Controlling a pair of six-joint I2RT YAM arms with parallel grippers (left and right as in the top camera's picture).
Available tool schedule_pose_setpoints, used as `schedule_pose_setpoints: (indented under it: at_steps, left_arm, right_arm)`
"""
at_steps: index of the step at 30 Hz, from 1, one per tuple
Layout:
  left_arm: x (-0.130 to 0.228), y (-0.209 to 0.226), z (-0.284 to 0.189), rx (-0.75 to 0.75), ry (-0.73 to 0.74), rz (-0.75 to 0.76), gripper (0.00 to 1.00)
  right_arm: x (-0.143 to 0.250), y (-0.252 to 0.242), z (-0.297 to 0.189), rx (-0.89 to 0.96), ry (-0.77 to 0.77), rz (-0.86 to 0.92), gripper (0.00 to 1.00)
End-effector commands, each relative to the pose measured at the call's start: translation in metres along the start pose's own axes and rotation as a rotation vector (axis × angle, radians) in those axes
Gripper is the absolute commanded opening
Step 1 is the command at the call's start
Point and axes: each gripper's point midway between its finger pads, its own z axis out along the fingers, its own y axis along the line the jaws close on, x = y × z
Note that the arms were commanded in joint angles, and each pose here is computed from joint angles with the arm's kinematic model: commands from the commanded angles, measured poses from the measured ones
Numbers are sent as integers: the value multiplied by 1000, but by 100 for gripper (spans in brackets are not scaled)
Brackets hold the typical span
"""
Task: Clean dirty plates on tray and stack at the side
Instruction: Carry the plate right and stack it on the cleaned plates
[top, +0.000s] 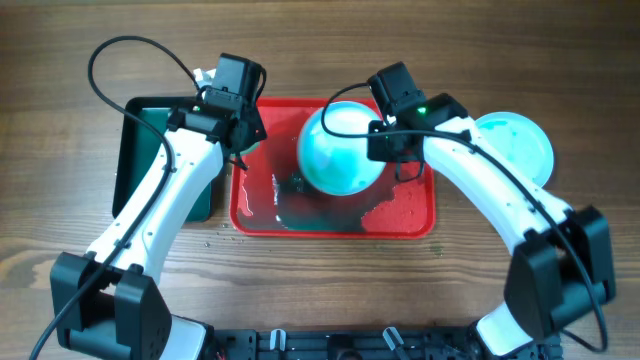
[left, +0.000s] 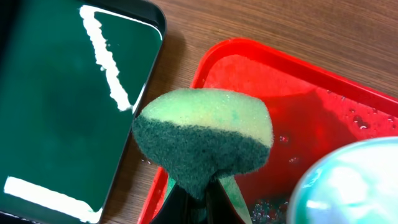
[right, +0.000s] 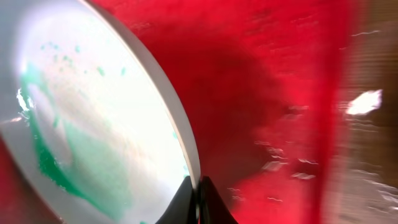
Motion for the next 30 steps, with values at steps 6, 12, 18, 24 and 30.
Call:
schedule_pose_setpoints:
  at_steps: [6, 12, 18, 24, 30]
  left_arm:
    - [12, -7, 17, 38, 81, -21, 4]
    - [9, -7, 19, 40, 74, -28, 4]
    - [4, 3, 21, 32, 76, -57, 4]
    - [4, 3, 21, 32, 76, -59, 4]
    - [4, 3, 21, 31, 76, -59, 4]
  right_arm:
    - [-19, -28, -123, 597, -566, -107, 4]
    - [-10, -2, -153, 676, -710, -248, 4]
    - [-3, -6, -163, 752, -708, -338, 4]
    - [4, -3, -150, 692, -642, -336, 4]
    - [25, 19, -105, 452, -433, -311, 4]
